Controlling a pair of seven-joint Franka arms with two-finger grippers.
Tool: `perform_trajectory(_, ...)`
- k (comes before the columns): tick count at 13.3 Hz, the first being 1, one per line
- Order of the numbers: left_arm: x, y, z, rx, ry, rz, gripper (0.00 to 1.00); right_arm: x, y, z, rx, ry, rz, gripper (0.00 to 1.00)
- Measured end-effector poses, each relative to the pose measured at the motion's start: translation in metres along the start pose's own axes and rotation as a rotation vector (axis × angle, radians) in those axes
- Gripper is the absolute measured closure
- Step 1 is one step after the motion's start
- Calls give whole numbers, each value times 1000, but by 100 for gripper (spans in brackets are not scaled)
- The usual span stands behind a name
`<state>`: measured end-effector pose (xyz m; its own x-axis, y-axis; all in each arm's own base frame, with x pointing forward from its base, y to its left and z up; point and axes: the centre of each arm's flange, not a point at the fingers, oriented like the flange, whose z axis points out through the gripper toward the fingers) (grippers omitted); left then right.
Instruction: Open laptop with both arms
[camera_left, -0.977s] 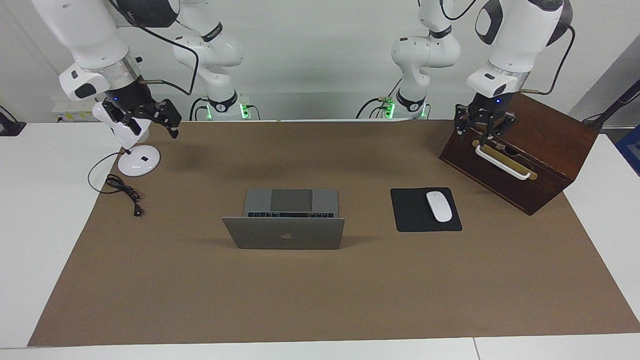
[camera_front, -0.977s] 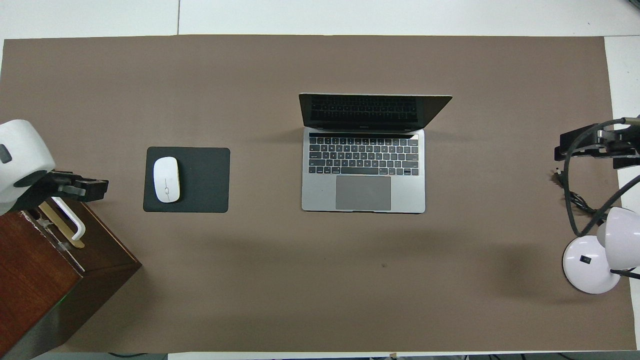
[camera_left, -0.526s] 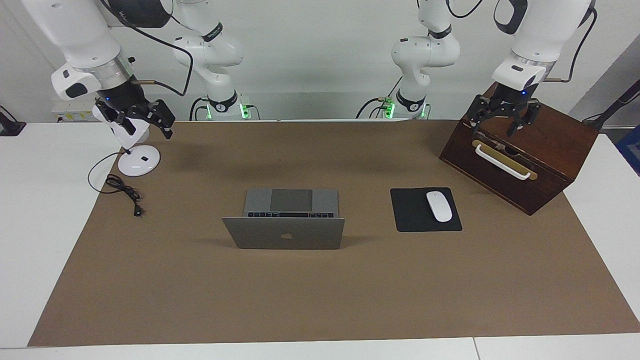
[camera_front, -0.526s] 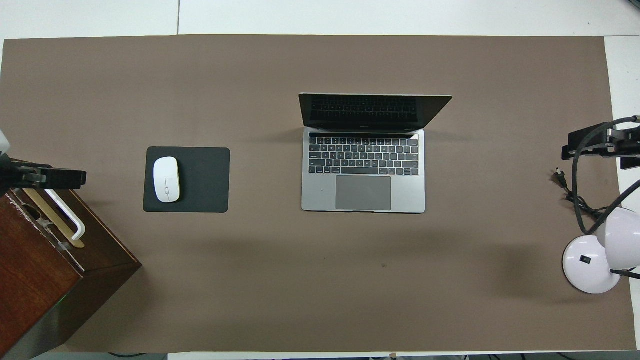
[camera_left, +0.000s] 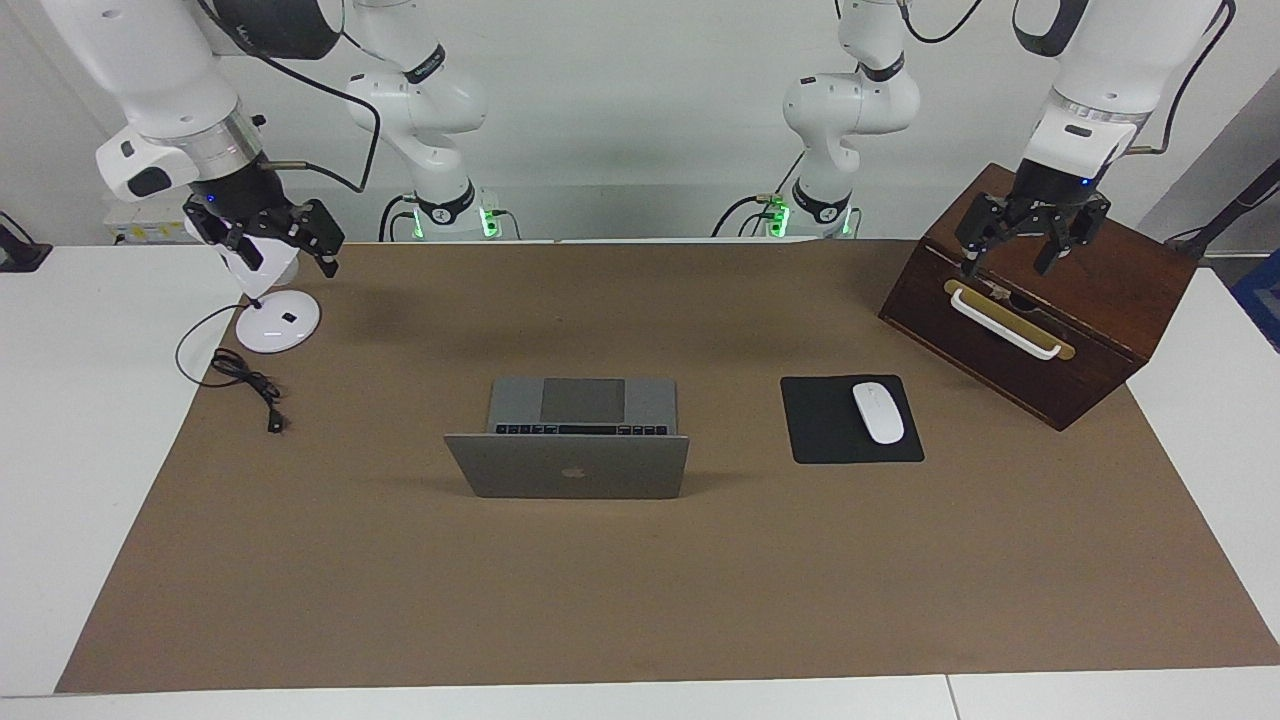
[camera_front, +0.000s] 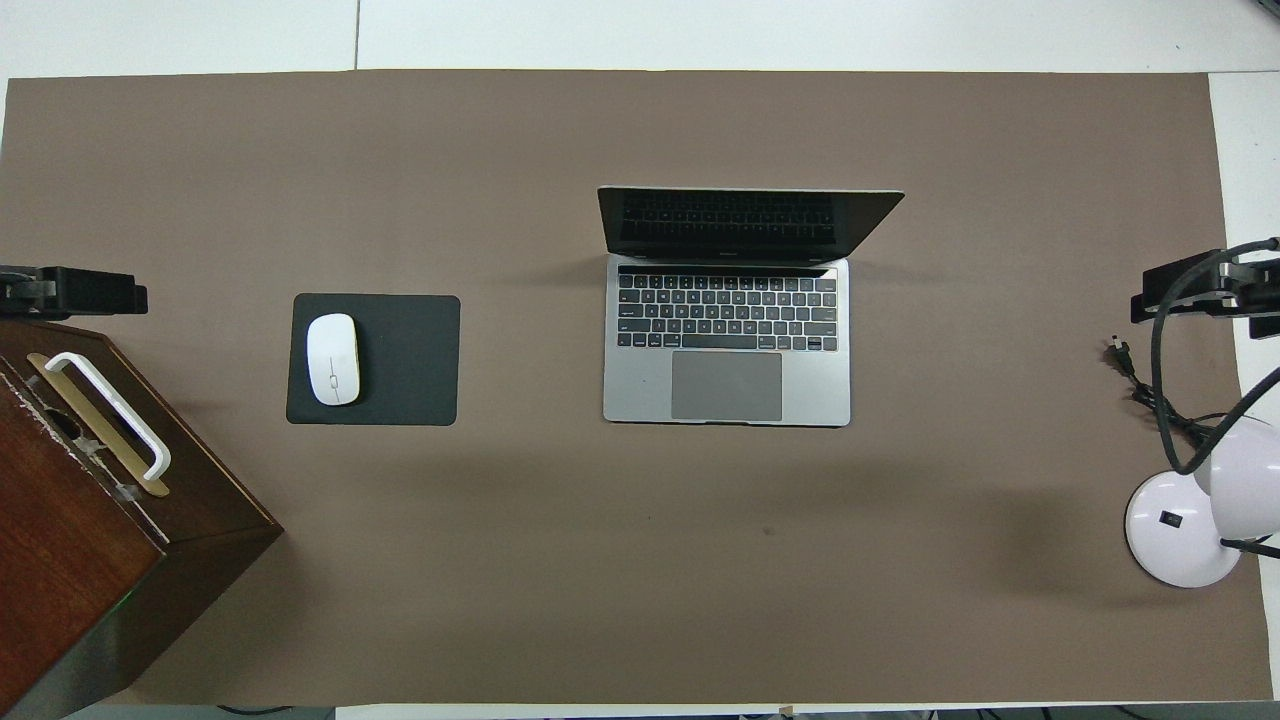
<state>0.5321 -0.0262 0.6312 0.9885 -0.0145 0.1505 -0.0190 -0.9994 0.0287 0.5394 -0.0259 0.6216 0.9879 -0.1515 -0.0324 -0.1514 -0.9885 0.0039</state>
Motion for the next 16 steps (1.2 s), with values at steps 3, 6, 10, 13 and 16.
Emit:
perform_trajectory(3,-1,0,6,-2,-31,-9,0,-1,3,1,-3,-11,-22,0)
perform_trajectory(6,-3,0,8,-1,-50,-9,0,0,8,1,-6,-11,-63,0)
perform_trajectory(10,-4,0,9,-1,-63,-10,0,0,10,1,-23,-10,-85,0)
perform_trajectory(13,-6,0,10,0,-76,-10,0,0,10,1,-23,-9,-87,0)
perform_trajectory(16,-7,0,11,0,-83,-10,0,0,12,1,-23,-9,-83,0)
